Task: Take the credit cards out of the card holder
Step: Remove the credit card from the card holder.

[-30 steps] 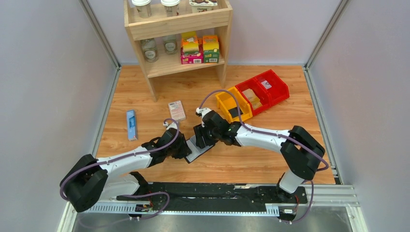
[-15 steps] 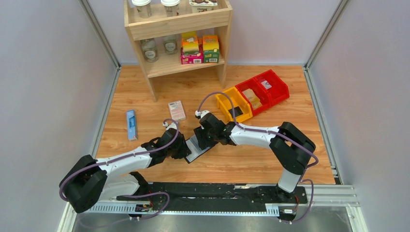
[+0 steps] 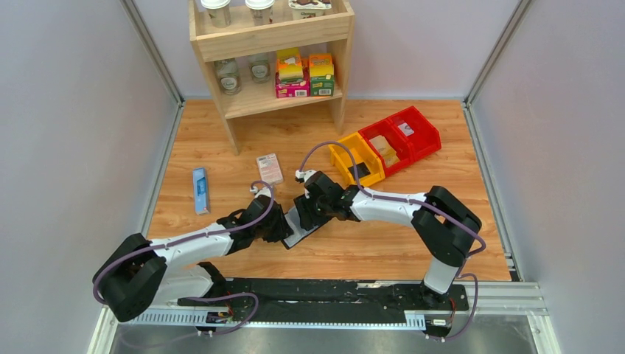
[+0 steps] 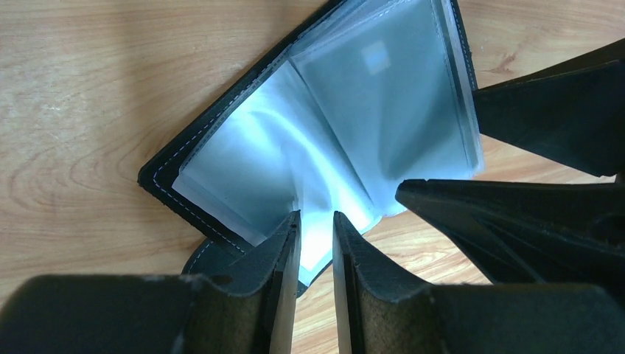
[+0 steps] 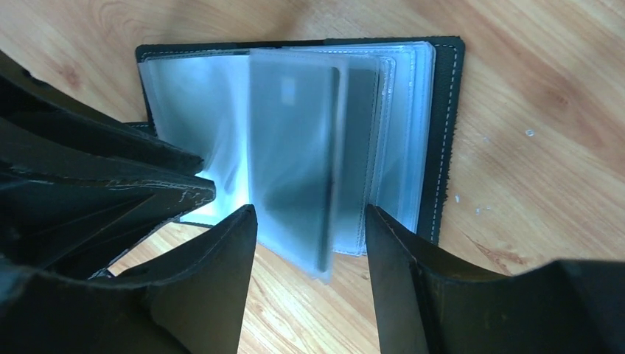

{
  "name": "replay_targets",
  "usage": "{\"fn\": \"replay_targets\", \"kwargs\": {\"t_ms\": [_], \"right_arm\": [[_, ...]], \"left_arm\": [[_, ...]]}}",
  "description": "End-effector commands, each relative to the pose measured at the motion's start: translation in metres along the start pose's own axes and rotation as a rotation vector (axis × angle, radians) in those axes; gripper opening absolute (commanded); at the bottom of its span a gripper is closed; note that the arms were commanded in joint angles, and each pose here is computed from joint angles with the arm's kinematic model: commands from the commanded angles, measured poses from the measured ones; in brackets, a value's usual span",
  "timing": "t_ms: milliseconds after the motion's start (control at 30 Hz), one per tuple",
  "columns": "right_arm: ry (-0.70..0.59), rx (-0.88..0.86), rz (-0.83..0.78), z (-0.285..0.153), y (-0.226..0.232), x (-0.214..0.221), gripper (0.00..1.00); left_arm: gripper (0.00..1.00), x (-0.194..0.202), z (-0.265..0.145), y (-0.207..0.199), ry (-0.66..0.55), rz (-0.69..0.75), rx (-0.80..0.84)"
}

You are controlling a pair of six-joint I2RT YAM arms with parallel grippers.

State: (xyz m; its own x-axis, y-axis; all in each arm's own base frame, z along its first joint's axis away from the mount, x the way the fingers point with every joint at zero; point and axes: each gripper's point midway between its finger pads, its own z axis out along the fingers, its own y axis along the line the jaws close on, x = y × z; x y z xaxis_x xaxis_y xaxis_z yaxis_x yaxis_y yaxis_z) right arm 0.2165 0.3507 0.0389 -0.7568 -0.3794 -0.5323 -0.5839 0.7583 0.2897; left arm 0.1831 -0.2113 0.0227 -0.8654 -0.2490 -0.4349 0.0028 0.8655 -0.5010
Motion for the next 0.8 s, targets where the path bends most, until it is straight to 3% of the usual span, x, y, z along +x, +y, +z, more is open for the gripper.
{"fn": "replay_targets", "kwargs": {"t_ms": [0,767], "right_arm": [[-0.071,-0.12,-0.012,-0.018,0.029,-0.024,0.58],[-0.134,-0.132,0.011,-0.03,0.028,-0.038,0.59]], "left_arm": [[0.31,0.013,0.002,0.013,0.044,0.001,-0.045],[0.31,0.015,-0.002,0.015,0.038,-0.004,-0.043]]}}
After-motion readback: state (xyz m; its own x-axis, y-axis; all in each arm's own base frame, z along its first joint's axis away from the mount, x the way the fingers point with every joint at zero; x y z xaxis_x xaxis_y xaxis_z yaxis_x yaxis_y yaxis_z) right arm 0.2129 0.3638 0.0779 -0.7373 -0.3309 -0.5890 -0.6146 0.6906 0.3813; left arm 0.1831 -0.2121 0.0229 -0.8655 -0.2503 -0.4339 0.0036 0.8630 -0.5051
